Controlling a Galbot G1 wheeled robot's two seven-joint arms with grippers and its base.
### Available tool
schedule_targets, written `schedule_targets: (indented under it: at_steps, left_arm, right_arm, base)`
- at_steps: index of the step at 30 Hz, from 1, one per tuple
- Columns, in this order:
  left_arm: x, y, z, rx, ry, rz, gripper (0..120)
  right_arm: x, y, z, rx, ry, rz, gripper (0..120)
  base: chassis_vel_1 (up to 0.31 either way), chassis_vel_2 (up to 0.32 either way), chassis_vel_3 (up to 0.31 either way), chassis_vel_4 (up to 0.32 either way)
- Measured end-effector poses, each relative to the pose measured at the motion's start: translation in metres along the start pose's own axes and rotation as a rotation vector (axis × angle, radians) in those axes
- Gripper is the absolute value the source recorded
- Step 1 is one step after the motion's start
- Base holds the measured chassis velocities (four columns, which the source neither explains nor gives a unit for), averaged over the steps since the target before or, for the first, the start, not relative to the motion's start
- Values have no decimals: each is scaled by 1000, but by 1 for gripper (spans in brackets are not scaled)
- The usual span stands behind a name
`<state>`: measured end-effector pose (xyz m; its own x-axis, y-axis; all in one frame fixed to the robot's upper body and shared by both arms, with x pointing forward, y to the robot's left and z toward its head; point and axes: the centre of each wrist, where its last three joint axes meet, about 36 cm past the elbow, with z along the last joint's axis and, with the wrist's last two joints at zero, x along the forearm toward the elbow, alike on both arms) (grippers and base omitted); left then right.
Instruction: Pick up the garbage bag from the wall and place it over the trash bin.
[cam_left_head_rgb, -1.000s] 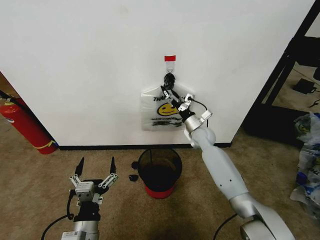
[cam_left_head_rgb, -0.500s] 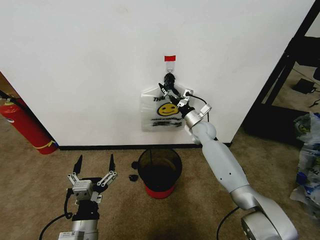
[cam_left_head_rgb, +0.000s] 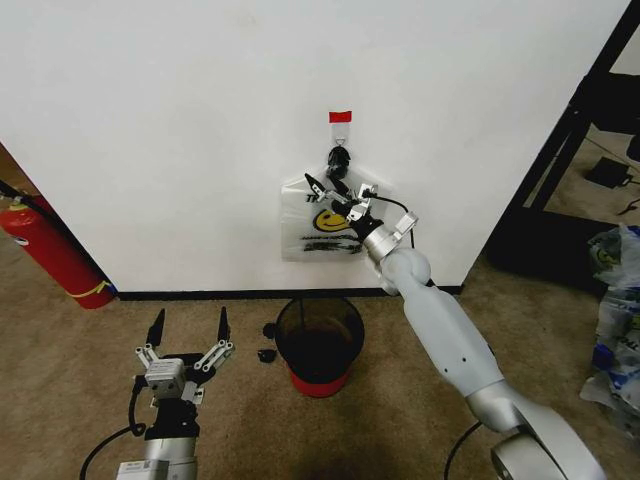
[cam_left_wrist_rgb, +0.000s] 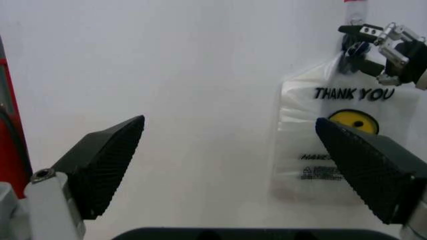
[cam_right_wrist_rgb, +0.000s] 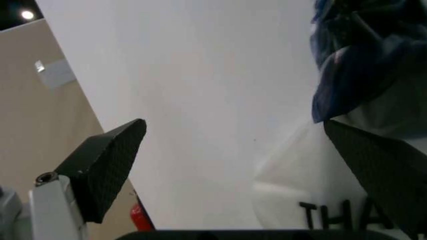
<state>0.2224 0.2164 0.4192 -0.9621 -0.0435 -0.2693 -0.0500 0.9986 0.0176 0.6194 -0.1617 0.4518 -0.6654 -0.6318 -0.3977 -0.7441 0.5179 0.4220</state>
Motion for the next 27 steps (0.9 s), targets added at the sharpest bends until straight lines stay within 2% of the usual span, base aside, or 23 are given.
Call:
schedule_targets:
  at_steps: [8, 14, 16, 22, 23, 27]
  left_arm:
    - [1, 0, 0, 0, 2, 4, 100]
    - [-5, 3, -1, 5, -8, 6, 100]
    - [-6, 4, 0, 5, -8, 6, 100]
    - [-7, 4, 0, 11, -6, 5, 100]
    - [-7, 4, 0, 11, -6, 5, 100]
    - [-8, 4, 1, 13, -5, 4, 100]
  right_arm:
    - [-2, -7, -9, -30, -45, 70, 99]
    - [0, -8, -13, -33, -53, 86, 75]
    - [0, -9, -13, -32, -52, 88, 72]
    - [3, -13, -12, -28, -44, 100, 47]
    - [3, -13, -12, -28, -44, 100, 47]
    - [5, -15, -11, -26, -38, 109, 29]
  base:
    - [0, 0, 0, 0]
    - [0, 0, 0, 0]
    - [0, 0, 0, 0]
    - [0, 0, 0, 0]
    - [0, 0, 0, 0]
    - [0, 0, 0, 0]
